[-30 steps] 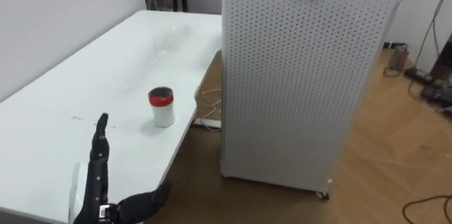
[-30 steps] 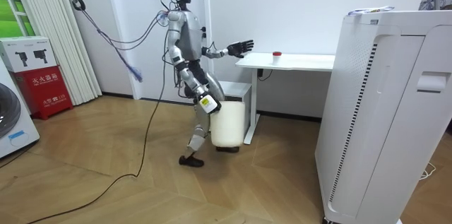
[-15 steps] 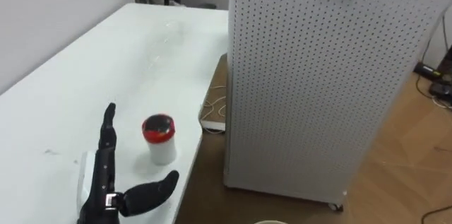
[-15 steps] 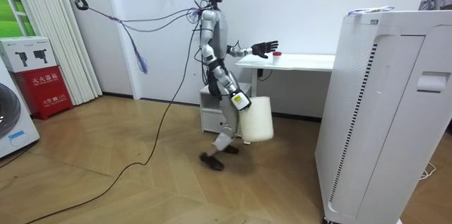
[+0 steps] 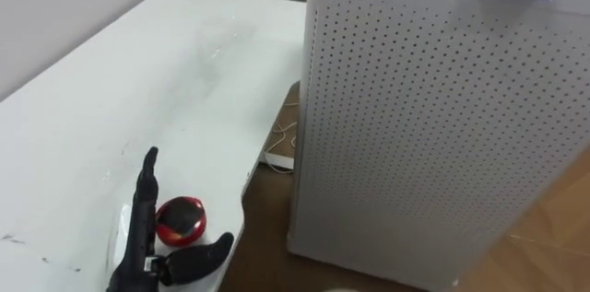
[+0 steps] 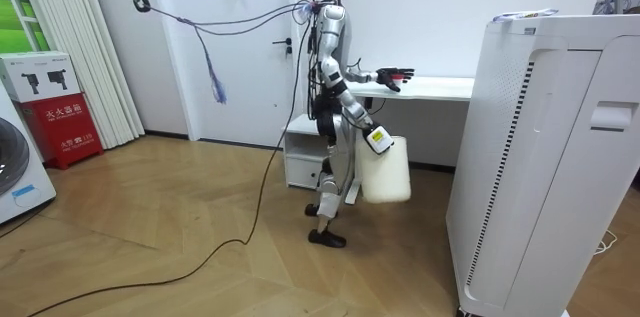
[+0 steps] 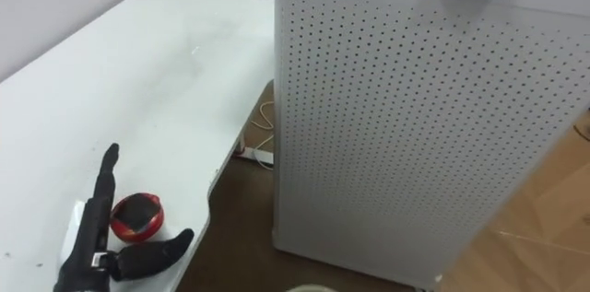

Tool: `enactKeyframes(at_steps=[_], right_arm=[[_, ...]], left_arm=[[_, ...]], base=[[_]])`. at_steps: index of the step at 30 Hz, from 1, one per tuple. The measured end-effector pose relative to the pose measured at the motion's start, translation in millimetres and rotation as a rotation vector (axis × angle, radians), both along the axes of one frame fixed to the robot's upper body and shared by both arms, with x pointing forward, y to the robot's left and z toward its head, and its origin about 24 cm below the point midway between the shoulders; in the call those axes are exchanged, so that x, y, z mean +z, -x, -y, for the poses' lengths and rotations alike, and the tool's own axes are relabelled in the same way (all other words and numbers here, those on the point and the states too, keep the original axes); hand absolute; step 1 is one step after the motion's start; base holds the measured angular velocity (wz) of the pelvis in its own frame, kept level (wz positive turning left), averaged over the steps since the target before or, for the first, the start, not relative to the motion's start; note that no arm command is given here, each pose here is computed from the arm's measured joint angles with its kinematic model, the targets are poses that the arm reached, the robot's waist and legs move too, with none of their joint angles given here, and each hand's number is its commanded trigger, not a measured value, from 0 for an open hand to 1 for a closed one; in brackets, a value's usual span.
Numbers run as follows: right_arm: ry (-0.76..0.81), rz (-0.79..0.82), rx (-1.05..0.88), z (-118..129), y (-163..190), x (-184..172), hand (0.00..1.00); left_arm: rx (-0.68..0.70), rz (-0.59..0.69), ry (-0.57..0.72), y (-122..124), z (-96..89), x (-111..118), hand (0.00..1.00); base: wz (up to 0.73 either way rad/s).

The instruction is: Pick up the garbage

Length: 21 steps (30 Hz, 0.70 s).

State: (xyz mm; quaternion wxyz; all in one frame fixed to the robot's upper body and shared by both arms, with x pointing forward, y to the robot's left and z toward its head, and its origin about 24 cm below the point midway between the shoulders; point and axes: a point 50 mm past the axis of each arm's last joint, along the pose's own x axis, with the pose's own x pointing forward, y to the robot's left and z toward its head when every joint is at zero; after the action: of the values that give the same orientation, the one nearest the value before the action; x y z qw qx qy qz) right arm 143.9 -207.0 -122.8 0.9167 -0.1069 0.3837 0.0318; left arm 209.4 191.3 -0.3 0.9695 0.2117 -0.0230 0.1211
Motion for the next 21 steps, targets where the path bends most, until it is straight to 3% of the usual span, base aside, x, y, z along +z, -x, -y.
enactKeyframes(at_steps=[9,10,11,21], right_arm=[[-0.009,-0.001,0.030,-2.5,-1.4,0.2,1.00],[-0.009,-0.004,0.040,-3.7,-1.1,-0.1,1.00],[-0.006,-0.006,0.050,-4.5,-0.9,-0.3,1.00],[-0.024,-0.019,0.106,-12.7,0.5,-1.9,1.00]], left_arm=[[0.002,0.010,0.001,-2.5,0.6,2.0,0.00],[0.006,0.012,0.002,-2.4,0.3,2.0,0.57],[0.008,0.012,0.002,-2.4,0.2,2.0,1.00],[0.041,-0.014,0.076,0.7,-2.1,-4.8,1.00]], base=[[0.00],[0.00],[0.00],[0.08]])
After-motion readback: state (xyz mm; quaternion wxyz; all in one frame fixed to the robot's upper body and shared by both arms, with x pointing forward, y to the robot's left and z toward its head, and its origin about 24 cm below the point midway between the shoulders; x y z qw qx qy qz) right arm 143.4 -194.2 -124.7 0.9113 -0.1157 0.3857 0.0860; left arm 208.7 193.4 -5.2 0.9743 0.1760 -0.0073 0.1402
